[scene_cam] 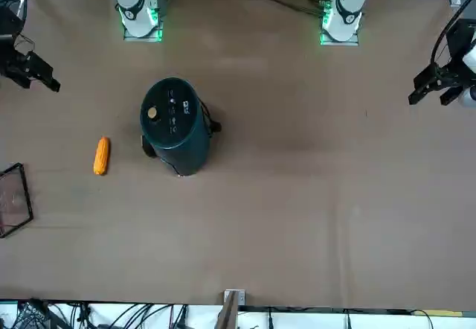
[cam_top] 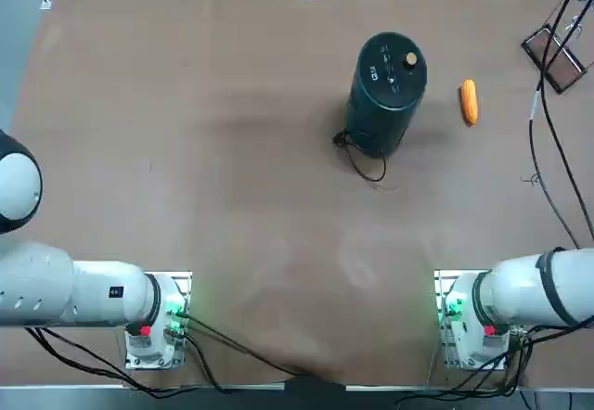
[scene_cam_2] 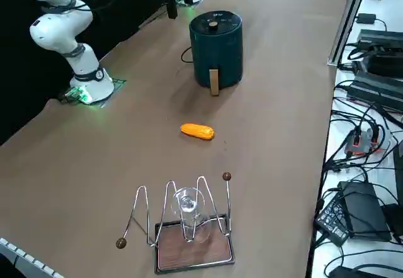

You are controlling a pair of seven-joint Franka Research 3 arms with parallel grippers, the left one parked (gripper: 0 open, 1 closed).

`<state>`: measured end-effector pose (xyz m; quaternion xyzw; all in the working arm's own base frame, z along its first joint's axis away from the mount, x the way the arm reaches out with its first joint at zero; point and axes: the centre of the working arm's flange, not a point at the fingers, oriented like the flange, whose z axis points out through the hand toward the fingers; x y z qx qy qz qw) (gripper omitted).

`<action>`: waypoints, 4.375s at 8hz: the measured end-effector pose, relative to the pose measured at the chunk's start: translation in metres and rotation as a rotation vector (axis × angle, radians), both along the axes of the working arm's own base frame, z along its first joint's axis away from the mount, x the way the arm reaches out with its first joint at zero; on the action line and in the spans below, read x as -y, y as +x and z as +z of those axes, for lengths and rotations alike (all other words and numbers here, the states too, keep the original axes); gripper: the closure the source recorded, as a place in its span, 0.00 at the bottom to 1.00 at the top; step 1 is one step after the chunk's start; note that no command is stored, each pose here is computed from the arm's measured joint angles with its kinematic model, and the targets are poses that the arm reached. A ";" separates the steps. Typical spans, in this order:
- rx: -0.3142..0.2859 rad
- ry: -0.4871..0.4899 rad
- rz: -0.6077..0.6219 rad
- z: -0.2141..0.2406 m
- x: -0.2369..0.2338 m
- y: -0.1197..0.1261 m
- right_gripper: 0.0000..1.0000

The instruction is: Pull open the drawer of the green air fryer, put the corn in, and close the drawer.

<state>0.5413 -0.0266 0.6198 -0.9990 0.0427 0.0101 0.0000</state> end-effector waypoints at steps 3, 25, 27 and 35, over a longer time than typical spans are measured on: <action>-0.048 -0.018 -0.010 -0.036 0.010 0.022 0.00; -0.408 0.060 -1.188 -0.316 -0.052 0.055 0.00; -0.418 0.062 -1.185 -0.320 -0.069 0.047 0.00; -0.370 0.100 -1.193 -0.333 -0.114 0.041 0.00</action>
